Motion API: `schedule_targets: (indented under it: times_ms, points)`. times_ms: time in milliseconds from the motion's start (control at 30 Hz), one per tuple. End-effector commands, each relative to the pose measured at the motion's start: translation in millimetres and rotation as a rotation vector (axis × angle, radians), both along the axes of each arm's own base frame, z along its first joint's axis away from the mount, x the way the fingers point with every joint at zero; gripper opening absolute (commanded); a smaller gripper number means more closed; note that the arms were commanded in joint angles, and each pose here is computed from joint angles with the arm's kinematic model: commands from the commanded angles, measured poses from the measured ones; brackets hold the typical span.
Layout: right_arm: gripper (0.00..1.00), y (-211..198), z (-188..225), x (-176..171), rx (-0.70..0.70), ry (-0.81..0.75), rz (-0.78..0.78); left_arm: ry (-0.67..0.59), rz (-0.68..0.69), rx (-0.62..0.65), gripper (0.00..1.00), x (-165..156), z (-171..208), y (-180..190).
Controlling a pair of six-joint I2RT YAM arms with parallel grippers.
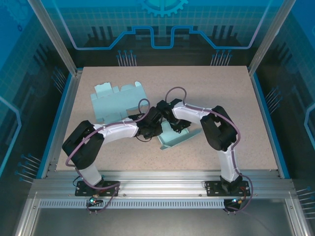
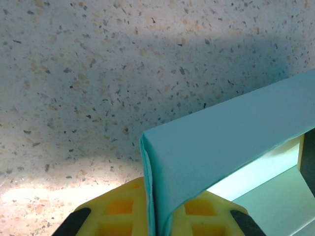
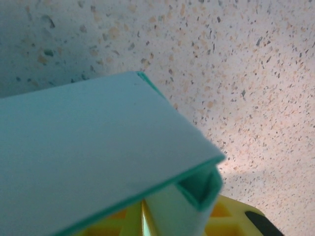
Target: Fold the paper box
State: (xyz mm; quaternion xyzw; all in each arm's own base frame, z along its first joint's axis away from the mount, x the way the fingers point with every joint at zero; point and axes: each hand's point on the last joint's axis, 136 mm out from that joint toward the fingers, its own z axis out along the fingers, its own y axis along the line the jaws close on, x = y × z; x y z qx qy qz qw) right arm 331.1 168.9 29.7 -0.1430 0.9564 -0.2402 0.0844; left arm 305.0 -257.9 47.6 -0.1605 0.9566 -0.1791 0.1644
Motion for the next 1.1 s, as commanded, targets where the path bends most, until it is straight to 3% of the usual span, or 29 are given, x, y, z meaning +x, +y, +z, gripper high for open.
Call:
schedule_targets:
  times_ms: [0,200,400,567,700,900,1067]
  points:
    - [0.22,-50.7,-29.8,-22.9,-0.341,0.122,0.017,0.022,0.059,0.117,0.0,-5.1,-9.2,30.6]
    - [0.21,-36.2,-47.7,-32.6,-0.293,0.16,0.029,0.024,0.075,0.094,0.0,-2.1,-10.5,28.8]
    - [0.02,-30.8,-52.3,-38.6,-0.308,0.177,0.041,0.022,0.083,0.083,0.0,1.7,-11.2,25.6]
    - [0.09,-24.0,-50.5,-40.5,-0.269,0.175,0.053,0.028,0.086,0.08,0.01,3.4,-13.7,24.0]
    - [0.23,-14.8,-37.8,-39.8,-0.187,0.138,0.057,0.04,0.091,0.108,0.01,3.6,-18.9,26.9]
    - [0.35,6.9,-5.9,-36.1,-0.032,0.062,0.092,0.064,0.082,0.138,0.0,1.7,-26.1,29.0]
    - [0.46,26.5,25.3,-34.0,0.113,0.014,0.134,0.103,0.036,0.322,0.0,0.4,-29.9,49.5]
